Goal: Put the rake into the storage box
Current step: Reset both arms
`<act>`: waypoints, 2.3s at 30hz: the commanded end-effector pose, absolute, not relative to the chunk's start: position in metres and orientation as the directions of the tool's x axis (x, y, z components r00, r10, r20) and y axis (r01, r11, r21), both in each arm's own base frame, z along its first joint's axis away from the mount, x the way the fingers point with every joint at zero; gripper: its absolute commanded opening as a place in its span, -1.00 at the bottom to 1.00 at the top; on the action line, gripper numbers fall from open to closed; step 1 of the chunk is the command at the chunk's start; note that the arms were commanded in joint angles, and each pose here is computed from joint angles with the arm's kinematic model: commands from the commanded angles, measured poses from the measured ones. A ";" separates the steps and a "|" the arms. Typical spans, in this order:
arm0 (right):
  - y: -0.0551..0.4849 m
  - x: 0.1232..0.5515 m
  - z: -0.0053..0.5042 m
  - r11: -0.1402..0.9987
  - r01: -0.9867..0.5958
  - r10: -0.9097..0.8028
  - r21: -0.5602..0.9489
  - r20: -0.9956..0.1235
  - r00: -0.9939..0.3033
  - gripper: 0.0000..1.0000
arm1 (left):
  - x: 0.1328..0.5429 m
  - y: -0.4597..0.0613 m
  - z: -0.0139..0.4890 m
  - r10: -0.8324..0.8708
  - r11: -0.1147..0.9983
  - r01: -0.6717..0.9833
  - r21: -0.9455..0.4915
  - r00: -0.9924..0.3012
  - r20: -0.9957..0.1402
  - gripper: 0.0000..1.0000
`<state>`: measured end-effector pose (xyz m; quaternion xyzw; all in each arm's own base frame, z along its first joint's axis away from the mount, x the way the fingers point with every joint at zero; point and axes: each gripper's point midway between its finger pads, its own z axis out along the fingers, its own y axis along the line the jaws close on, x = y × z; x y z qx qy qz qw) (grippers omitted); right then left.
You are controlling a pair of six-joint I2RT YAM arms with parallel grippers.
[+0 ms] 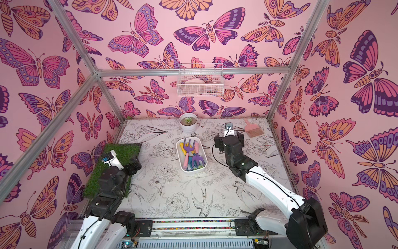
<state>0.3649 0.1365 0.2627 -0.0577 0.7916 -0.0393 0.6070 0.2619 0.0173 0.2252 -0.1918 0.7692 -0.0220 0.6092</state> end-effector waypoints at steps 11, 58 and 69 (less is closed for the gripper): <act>0.027 0.371 0.148 0.954 0.197 -0.120 -0.226 -0.889 -0.443 0.97 | 0.287 0.043 0.145 -0.096 0.918 -0.396 0.036 -0.309 -0.946 0.99; -0.019 0.391 0.096 0.986 0.166 0.046 -0.014 -0.934 -0.353 0.97 | 0.388 0.030 0.090 -0.062 0.987 -0.163 -0.006 -0.341 -0.938 0.99; -0.018 0.394 0.093 0.987 0.160 0.048 -0.012 -0.928 -0.369 0.97 | 0.388 0.030 0.090 -0.062 0.987 -0.162 -0.006 -0.342 -0.938 0.99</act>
